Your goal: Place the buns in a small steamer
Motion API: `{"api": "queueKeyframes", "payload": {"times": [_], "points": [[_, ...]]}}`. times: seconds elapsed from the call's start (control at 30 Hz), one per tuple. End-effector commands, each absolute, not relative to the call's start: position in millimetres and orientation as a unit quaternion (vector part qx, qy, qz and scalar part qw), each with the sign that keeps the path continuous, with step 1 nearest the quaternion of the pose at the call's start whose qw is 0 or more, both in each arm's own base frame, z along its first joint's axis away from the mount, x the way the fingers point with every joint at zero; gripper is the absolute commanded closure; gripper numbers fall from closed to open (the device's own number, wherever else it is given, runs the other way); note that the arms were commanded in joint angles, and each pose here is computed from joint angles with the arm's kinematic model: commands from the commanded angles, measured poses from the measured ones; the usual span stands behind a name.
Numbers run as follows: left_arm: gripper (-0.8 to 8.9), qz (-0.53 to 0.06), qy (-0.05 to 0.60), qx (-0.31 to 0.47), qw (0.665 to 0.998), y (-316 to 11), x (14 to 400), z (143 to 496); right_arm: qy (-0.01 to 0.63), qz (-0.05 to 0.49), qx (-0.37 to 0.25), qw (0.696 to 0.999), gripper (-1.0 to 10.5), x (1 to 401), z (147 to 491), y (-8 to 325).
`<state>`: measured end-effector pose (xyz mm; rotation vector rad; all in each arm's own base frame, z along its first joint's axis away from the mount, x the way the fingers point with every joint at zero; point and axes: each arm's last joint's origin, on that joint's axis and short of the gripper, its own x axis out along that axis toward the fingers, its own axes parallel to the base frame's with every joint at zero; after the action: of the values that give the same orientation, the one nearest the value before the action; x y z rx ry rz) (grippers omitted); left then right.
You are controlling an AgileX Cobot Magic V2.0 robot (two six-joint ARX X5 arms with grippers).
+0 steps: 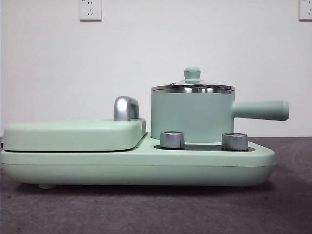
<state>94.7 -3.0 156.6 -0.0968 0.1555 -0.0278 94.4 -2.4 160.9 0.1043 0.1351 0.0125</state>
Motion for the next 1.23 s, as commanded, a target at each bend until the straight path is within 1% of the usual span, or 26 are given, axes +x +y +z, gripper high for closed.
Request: {"api": "queueKeyframes", "payload": {"times": [0.03, 0.1, 0.3, 0.5, 1.23], "points": [[8.07, -0.013, 0.090, -0.045, 0.995, -3.0, 95.5, 149.5, 0.071, 0.002, 0.033, 0.997, 9.3, 95.7, 154.7, -2.6], [8.07, -0.014, 0.090, -0.045, 0.995, -3.1, 95.5, 149.5, 0.084, 0.003, 0.033, 0.996, 9.3, 95.8, 150.2, -2.4], [8.07, -0.014, 0.090, -0.045, 0.995, -3.1, 95.5, 149.6, 0.083, 0.009, 0.011, 0.996, 9.3, 95.9, 150.3, -1.3], [8.07, -0.014, 0.090, -0.045, 0.995, -3.1, 95.5, 149.6, 0.073, 0.010, 0.011, 0.997, 9.3, 96.2, 152.2, -1.3], [8.07, -0.014, 0.090, -0.045, 0.995, -3.1, 95.5, 149.6, 0.074, 0.009, 0.011, 0.997, 9.3, 96.2, 152.1, -1.3]]}}
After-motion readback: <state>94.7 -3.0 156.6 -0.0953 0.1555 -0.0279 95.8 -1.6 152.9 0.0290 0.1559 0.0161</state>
